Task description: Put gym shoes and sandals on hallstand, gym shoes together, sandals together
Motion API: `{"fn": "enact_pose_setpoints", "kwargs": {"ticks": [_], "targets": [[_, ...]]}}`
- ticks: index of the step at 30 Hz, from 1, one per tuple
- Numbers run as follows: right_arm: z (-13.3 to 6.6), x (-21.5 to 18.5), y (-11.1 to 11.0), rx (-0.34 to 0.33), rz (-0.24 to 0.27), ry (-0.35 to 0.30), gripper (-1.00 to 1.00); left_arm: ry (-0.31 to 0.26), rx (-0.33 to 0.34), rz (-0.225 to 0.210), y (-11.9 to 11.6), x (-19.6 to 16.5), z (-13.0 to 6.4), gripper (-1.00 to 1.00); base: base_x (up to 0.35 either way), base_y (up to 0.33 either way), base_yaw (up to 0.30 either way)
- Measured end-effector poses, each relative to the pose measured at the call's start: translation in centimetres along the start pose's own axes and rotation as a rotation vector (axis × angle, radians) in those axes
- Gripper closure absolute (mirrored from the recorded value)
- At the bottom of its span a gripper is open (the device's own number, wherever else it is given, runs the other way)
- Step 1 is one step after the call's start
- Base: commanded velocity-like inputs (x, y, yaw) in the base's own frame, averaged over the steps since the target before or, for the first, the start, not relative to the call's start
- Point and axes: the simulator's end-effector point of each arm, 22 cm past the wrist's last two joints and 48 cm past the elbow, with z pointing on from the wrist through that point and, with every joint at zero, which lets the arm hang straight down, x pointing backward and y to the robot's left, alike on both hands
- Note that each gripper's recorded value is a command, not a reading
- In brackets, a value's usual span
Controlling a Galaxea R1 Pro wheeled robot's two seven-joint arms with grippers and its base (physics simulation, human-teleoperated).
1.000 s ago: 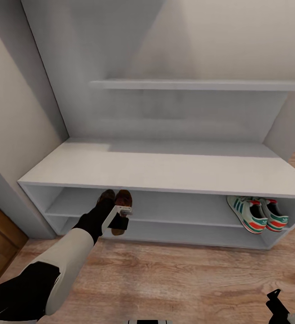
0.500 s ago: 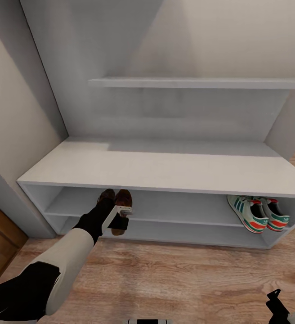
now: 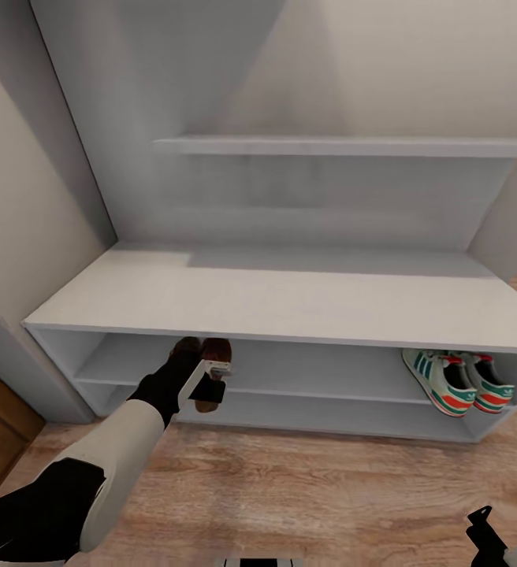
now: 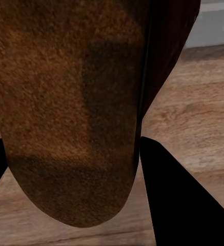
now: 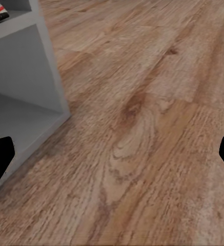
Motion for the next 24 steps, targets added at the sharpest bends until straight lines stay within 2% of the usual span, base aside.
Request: {"fn": "enact_pose_setpoints", "kwargs": {"ticks": [24], "targets": [[0.0, 0.0, 0.01, 0.0, 0.0, 0.0, -1.0, 0.0, -0.002, 0.001, 0.03, 0.01, 0.01, 1.0, 0.047, -0.014, 0.0]]}}
